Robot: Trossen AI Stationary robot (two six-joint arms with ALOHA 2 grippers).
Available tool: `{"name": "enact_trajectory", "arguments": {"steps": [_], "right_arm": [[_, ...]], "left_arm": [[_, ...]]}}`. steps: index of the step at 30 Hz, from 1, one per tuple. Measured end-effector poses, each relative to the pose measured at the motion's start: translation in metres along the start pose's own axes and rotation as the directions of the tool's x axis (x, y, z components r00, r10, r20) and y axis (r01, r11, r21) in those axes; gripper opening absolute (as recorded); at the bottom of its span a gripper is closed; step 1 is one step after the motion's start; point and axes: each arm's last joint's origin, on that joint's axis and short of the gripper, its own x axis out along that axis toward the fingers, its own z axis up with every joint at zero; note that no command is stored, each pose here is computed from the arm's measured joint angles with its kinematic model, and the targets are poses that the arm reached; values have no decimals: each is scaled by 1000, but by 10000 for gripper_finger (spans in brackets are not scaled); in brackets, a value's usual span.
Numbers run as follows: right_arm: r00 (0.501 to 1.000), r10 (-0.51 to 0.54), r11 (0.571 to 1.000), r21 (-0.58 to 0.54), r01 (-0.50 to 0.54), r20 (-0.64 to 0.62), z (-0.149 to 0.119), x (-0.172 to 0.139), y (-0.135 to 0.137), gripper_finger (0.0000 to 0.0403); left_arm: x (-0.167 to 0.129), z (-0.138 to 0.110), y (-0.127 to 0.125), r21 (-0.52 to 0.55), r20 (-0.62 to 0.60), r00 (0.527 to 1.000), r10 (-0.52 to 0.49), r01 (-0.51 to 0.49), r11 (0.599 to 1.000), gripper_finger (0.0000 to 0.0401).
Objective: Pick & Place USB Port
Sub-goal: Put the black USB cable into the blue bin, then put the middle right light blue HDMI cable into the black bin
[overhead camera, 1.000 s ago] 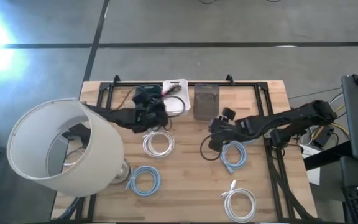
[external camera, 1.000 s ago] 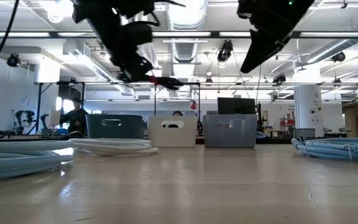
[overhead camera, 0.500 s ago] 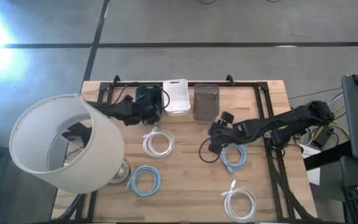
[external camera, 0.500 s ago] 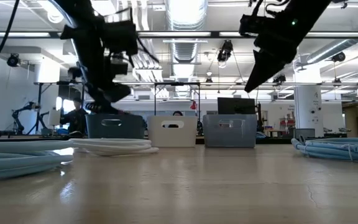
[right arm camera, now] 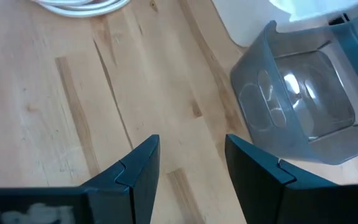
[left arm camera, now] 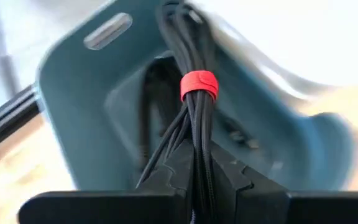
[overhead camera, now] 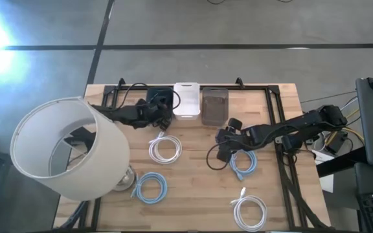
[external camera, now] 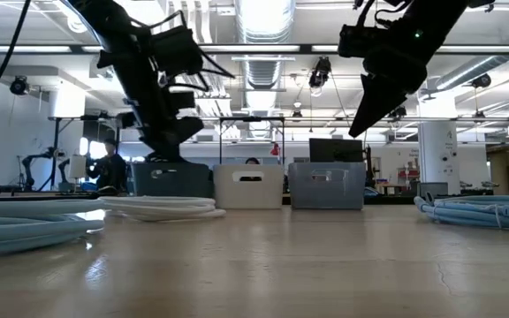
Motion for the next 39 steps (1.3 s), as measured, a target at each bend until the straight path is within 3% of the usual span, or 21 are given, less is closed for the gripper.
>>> {"name": "enact_trajectory", "arguments": {"steps": [3,12,17,23,29,34,39], "right_arm": [[1000,0,1000,1,0,1,0,0,0,176],[1000,1,1000,4,-1,1,0,0,0,178],[1000,3,1000,4,-3,0,0,0,0,176],[1000,5,1000,4,-5,-1,0,0,0,178],[999,41,999,5,-41,-16,0,0,1,178],[991,131,991,18,-131,-21,1,0,5,180],[990,136,987,84,-134,-21,-1,2,5,180]], "left_arm": [[0,4,-3,34,18,998,-59,59,998,35],[3,3,3,80,8,1000,-22,21,997,37],[7,5,9,96,12,1000,16,-17,995,65],[9,5,14,38,-5,999,39,-39,999,106],[10,4,16,35,-24,998,52,-51,998,121],[6,7,13,120,-29,1000,-6,9,993,117],[0,15,6,171,-22,997,-77,80,982,117]]}}
